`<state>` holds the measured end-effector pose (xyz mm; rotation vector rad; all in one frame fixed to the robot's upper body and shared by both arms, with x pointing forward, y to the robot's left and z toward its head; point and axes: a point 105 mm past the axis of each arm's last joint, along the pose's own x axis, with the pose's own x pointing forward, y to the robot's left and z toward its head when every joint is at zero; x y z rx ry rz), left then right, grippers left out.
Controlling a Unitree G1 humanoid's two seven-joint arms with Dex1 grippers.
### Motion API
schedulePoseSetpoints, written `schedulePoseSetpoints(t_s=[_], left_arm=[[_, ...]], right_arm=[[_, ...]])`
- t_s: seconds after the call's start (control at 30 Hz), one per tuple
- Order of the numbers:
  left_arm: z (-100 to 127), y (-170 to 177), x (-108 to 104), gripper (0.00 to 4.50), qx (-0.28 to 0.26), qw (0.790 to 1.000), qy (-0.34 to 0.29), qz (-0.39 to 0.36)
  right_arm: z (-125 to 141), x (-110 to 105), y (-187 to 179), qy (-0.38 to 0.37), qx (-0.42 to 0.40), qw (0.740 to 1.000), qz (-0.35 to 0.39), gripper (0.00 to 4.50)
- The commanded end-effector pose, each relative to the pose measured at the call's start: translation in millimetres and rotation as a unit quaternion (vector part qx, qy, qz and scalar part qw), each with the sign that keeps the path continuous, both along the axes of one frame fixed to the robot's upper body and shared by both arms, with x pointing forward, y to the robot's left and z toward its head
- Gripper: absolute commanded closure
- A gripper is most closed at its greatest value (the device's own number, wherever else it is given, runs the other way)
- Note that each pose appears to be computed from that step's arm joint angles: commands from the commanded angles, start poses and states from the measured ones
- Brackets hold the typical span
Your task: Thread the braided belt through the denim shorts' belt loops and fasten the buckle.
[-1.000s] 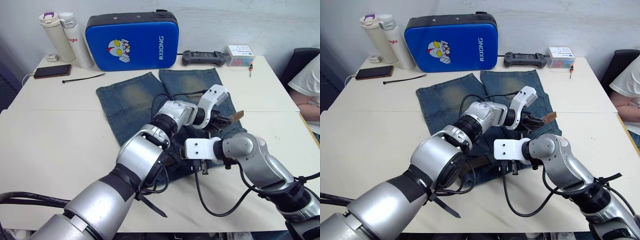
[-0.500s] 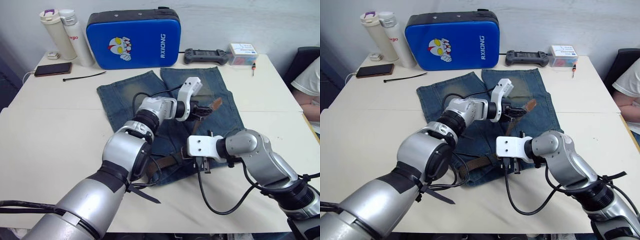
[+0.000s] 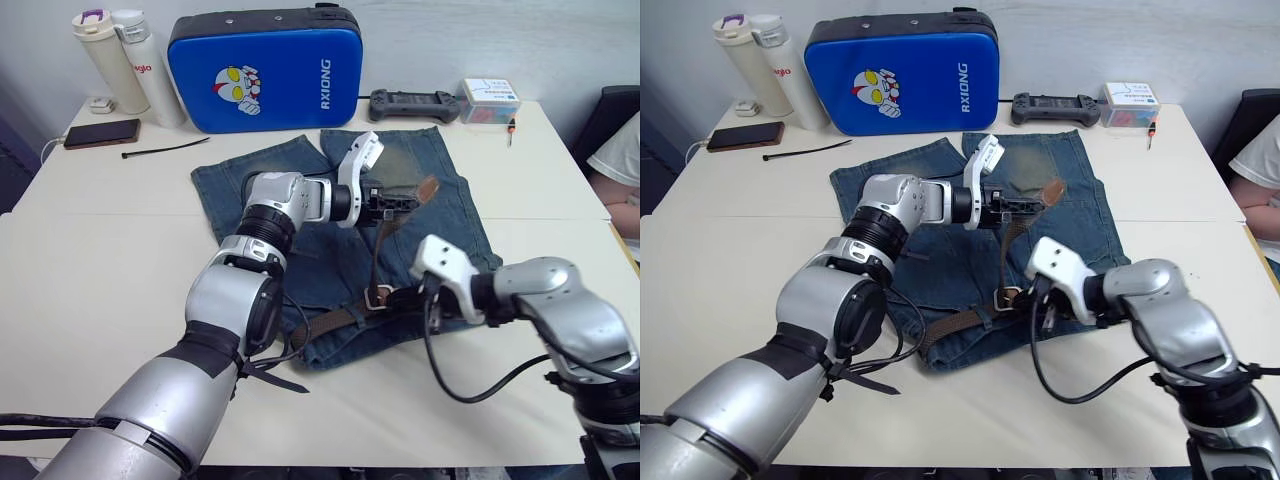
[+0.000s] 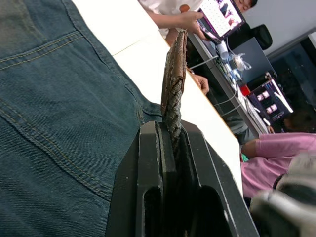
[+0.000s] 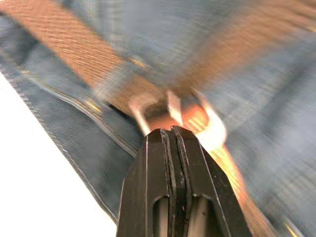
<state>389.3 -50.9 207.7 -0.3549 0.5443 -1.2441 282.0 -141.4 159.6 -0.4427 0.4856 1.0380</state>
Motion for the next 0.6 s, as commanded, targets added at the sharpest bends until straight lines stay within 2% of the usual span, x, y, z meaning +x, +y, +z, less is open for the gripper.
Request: schedulePoseSetpoints(t_s=[0.03, 0.17, 0.23, 0.3, 0.37, 0.53, 0.6], left_arm=[[15.1, -10.2, -9.8, 4.50, -0.019, 0.999, -0.020, -0.031], [12.5, -17.3, -22.4, 4.50, 0.011, 0.995, -0.069, -0.072], [5.6, -16.1, -27.4, 4.50, 0.056, 0.984, -0.139, -0.096], [-2.5, -12.3, -32.1, 4.50, 0.103, 0.964, -0.214, -0.118], [-9.0, -8.1, -36.8, 4.50, 0.135, 0.947, -0.260, -0.135], [-11.1, -3.8, -44.4, 4.50, 0.144, 0.932, -0.301, -0.140], [-8.8, -2.3, -47.4, 4.50, 0.141, 0.926, -0.320, -0.140]], right_arm=[[25.9, -6.1, -2.6, -0.028, 0.017, 0.999, 0.001, 4.43], [40.2, -10.9, -18.9, -0.035, 0.011, 0.999, -0.026, 4.43], [43.5, -13.8, -25.0, -0.034, 0.010, 0.999, -0.038, 4.43], [44.7, -18.6, -27.8, -0.032, 0.005, 0.999, -0.040, 4.43], [45.4, -22.3, -26.6, -0.030, 0.009, 0.999, -0.040, 4.43], [48.7, -21.1, -24.4, -0.056, 0.001, 0.997, -0.045, 4.43], [58.4, -9.3, -28.5, -0.110, -0.018, 0.992, -0.062, 4.43]])
